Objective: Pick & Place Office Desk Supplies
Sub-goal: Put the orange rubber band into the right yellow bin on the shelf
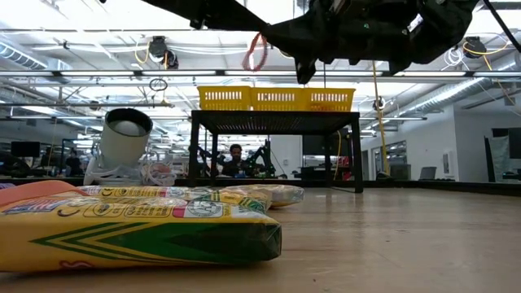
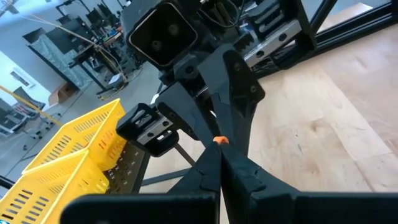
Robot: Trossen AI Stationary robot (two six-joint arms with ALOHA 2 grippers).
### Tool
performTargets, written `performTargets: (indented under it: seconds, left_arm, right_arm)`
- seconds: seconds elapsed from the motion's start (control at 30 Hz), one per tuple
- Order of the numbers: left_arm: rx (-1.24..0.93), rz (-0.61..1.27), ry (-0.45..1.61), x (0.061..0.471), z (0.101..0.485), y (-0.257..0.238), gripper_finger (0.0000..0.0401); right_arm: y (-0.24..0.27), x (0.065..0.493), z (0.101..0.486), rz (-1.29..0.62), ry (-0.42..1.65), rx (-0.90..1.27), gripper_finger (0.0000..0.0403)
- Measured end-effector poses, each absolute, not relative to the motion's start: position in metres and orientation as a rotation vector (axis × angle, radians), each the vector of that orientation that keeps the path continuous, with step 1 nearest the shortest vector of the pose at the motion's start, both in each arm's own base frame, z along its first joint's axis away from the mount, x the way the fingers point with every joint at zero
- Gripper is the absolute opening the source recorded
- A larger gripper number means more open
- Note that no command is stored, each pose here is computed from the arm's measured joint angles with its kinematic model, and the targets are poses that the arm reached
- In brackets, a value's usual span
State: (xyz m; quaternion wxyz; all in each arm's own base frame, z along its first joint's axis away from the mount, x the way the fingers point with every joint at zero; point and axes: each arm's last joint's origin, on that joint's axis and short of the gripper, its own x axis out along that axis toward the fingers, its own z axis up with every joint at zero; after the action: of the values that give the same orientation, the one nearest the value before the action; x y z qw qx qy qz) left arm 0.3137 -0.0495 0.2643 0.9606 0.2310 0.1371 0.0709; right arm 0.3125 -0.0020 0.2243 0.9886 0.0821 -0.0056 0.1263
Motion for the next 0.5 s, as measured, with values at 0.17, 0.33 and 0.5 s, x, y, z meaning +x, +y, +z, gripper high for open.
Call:
performTargets:
  seconds: [0.17,0.33,0.5]
  left_arm:
    - [0.459,0.146,0.277,0.3137,0.2643,-0.0495,0.0007]
    - [0.455,0.151,0.266,0.314,0.2655,-0.0495,0.0003]
    - [0.38,0.201,0.219,0.3149,0.2698,-0.0483,0.0027]
  right_arm:
    - [-0.0018,0.3125,0.2243,0.254,-0.016,0.125,0.0003]
    - [-0.0019,0.3125,0.2246,0.251,-0.022,0.105,0.0001]
    - [-0.0013,0.3123,0.2259,0.261,-0.033,0.103,0.0001]
